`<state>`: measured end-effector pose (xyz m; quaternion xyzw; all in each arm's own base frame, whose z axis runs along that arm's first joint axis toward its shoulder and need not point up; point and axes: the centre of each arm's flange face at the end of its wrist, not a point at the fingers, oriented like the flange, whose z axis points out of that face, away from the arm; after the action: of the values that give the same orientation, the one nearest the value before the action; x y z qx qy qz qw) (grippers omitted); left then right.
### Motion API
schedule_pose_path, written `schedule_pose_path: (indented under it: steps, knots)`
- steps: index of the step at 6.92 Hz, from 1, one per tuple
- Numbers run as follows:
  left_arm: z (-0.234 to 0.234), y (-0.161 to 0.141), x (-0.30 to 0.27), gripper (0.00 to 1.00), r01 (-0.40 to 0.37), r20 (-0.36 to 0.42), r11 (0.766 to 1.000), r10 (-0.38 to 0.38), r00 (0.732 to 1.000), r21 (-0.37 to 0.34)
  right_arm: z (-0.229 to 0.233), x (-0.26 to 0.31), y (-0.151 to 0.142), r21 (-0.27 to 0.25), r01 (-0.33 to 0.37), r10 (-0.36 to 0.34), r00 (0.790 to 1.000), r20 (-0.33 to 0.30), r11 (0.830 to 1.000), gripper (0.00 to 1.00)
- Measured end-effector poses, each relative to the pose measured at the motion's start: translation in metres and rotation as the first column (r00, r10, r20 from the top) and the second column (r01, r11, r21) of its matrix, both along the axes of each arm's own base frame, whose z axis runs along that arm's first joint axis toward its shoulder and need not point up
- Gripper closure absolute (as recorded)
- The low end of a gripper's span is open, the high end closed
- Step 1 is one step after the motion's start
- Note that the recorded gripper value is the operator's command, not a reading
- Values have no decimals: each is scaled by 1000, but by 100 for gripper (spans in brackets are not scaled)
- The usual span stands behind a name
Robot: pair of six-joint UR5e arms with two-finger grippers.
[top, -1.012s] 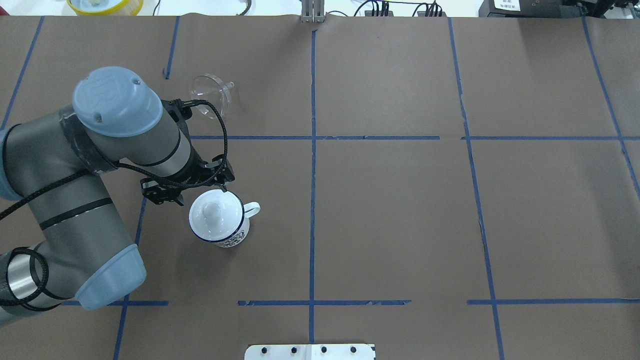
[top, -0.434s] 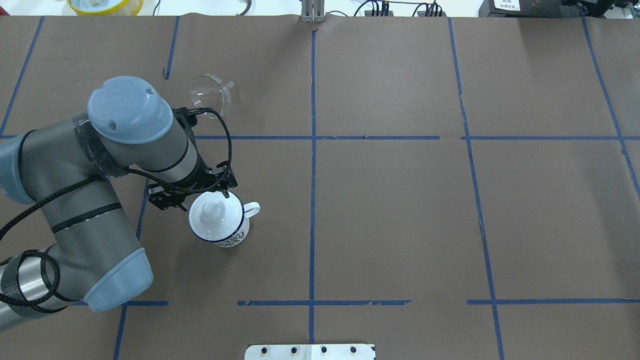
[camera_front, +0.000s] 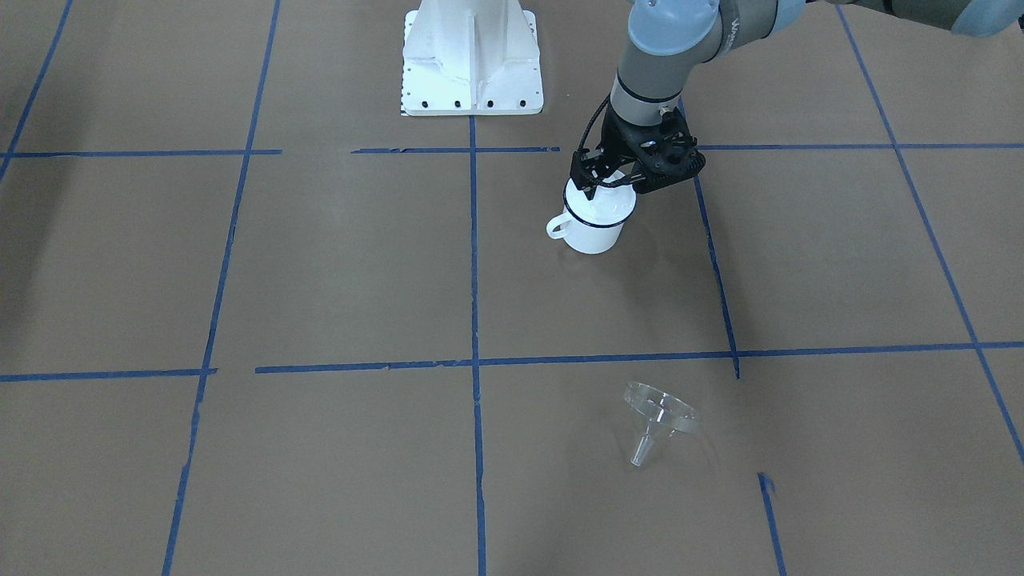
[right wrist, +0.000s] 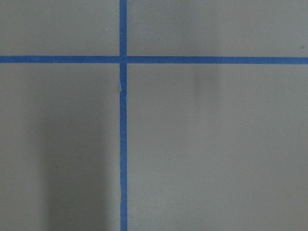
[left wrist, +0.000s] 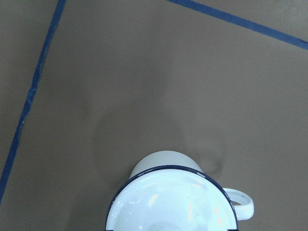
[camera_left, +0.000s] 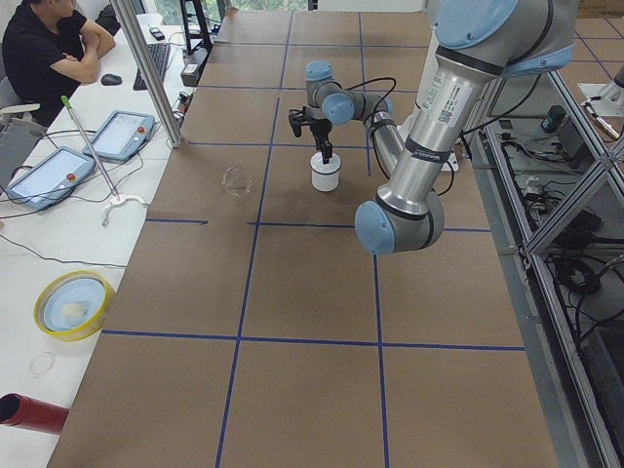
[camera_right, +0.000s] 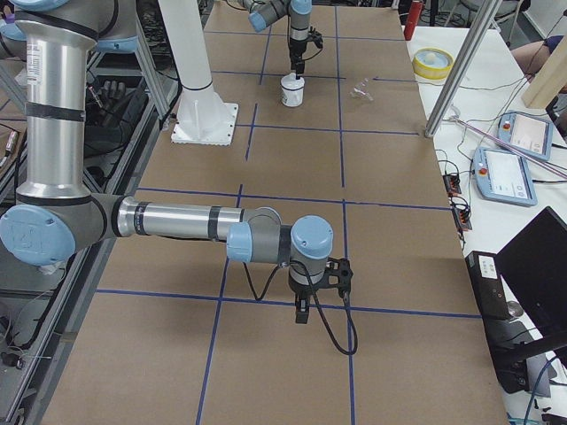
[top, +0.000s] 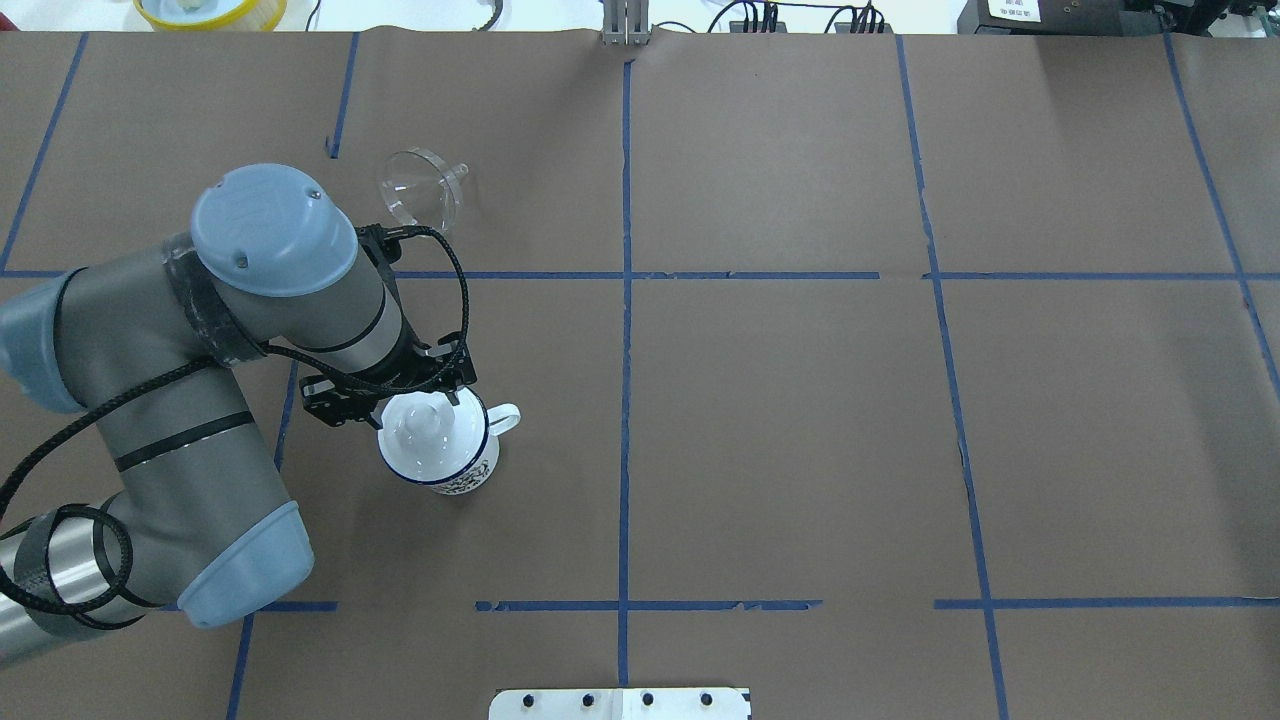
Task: Place funnel on cup
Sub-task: 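Lower the left gripper and grasp the white lid's knob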
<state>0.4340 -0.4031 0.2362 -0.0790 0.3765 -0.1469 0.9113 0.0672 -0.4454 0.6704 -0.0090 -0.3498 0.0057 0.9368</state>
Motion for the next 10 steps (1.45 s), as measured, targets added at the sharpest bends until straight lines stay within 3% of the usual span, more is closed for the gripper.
schedule_pose_path:
  steps: [3,6,7,10]
  knots:
    - [0,3,2,26,-8,-2,1000,8,1000,-4,0,0,0,0,0,0,1000,0,1000,0]
    - [-1,4,3,72,-13,-7,1000,12,1000,-5,0,0,0,1,0,0,1000,0,1000,0]
    - [-1,4,3,100,-13,-7,1000,13,1000,-6,0,0,0,1,0,0,1000,0,1000,0]
    - [-13,6,-4,100,-9,-27,1000,10,1000,9,0,0,0,1,0,0,1000,0,1000,0]
